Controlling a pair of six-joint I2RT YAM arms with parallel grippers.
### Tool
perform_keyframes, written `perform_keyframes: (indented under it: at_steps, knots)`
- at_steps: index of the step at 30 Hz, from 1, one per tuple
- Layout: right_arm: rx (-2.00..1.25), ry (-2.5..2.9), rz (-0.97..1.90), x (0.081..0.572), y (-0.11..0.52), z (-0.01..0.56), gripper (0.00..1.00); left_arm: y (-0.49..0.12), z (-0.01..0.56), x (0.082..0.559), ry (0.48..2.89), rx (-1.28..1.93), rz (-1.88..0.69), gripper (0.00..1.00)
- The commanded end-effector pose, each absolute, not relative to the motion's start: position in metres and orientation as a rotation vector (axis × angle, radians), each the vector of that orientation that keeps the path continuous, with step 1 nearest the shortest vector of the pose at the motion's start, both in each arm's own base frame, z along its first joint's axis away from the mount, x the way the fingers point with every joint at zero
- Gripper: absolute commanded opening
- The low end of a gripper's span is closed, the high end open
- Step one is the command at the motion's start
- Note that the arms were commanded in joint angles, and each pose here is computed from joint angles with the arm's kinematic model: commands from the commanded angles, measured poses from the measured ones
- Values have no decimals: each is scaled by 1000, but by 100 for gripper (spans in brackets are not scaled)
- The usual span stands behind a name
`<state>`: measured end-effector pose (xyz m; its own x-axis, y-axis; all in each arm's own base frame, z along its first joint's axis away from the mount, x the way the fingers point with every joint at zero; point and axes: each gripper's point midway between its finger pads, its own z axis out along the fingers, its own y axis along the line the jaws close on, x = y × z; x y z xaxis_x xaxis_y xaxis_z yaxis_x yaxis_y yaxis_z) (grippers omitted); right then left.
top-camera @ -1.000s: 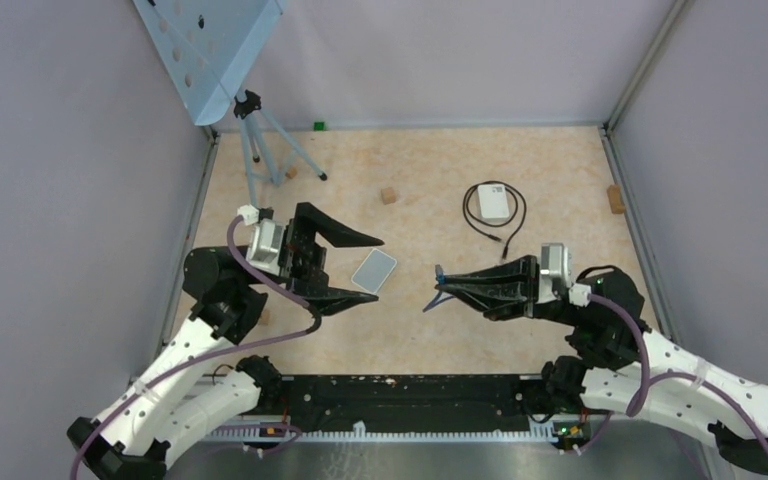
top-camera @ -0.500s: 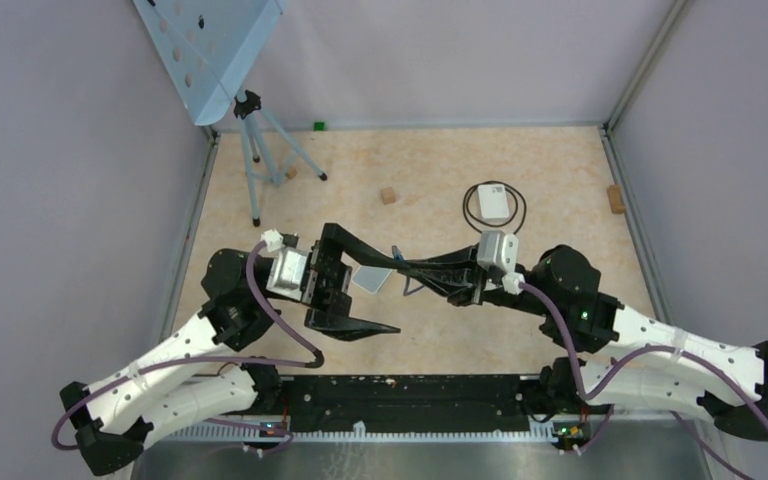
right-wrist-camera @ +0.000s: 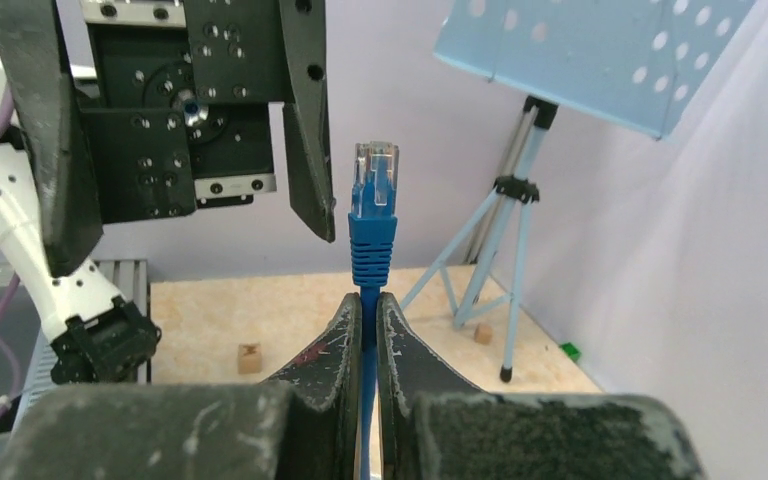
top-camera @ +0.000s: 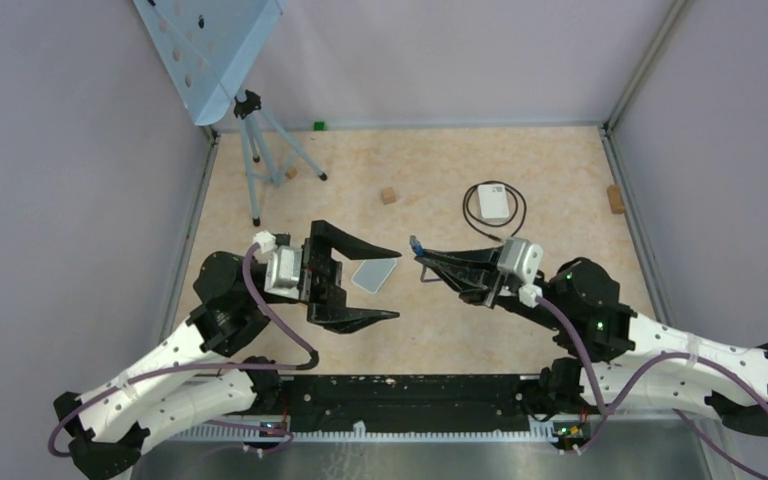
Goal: Insert the plug into the switch port
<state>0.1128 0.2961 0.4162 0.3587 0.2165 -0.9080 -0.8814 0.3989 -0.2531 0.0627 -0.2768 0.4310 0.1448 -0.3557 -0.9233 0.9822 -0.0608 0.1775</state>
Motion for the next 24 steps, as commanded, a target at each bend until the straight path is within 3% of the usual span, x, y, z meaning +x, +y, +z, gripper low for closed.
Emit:
perform_keyframes:
  at_steps: [1, 9, 24]
  knots:
    - [-816, 810, 853, 102, 279, 448, 0, -269, 438, 69, 776, 1037, -1233, 87]
    - [-1017, 839, 915, 87, 316, 428, 0, -270, 438, 73, 799, 1019, -1228, 91]
    - [-1012, 874, 818, 96, 334, 427, 0, -272, 429, 79, 846, 1016, -1219, 91]
